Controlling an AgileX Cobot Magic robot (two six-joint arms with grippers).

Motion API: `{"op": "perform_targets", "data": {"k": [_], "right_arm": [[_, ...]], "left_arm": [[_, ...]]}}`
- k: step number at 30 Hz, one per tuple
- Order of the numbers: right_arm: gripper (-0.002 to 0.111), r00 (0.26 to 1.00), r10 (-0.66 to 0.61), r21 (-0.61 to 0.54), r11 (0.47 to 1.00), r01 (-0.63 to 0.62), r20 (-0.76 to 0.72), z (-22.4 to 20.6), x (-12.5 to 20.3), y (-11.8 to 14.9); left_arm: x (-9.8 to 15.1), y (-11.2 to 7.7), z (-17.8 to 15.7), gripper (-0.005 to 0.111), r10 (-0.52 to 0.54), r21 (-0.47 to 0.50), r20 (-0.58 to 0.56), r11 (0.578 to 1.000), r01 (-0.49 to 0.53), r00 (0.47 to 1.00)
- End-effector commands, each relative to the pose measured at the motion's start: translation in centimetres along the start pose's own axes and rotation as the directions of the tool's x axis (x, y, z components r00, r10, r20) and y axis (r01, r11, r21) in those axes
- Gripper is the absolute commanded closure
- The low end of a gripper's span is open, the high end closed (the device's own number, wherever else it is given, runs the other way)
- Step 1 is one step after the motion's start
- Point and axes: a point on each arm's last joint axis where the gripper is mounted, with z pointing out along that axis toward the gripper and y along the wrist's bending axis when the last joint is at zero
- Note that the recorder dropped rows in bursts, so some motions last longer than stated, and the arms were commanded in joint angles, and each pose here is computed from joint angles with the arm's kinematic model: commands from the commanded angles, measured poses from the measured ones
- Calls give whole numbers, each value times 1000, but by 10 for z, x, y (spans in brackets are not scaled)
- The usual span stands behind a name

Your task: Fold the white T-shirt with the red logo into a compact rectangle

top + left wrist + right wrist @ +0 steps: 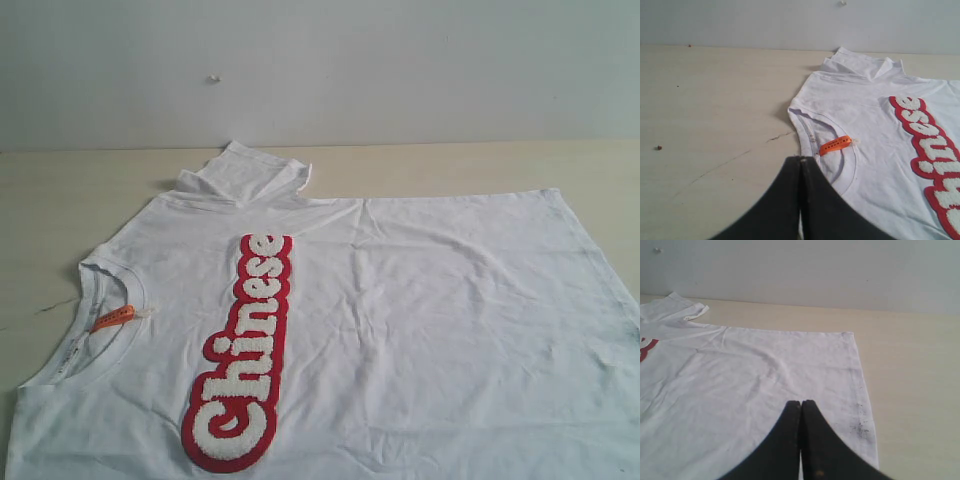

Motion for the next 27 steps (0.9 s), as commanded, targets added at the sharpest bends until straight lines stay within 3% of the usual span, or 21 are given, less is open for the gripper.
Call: {"op": "perform_targets", "data": {"k": [1, 16, 21, 27], "right_arm": [[108, 1000, -2, 5, 1000, 2, 15, 0, 0, 0], [108, 1000, -2, 5, 1000, 2, 15, 0, 0, 0], [108, 997, -2, 3, 1000, 1, 71, 0, -5, 0], [108, 968, 34, -15, 999, -32, 248, -3, -21, 1]], "left_arm": [[-2, 0, -1, 107, 4, 6, 18, 1000, -4, 1000], [-4, 0, -1, 107, 35, 2, 39, 999, -35, 999], [-12, -2, -1, 107, -95, 32, 129, 995, 92, 987], [-28, 1, -5, 107, -224, 55, 297, 974, 218, 928]]}}
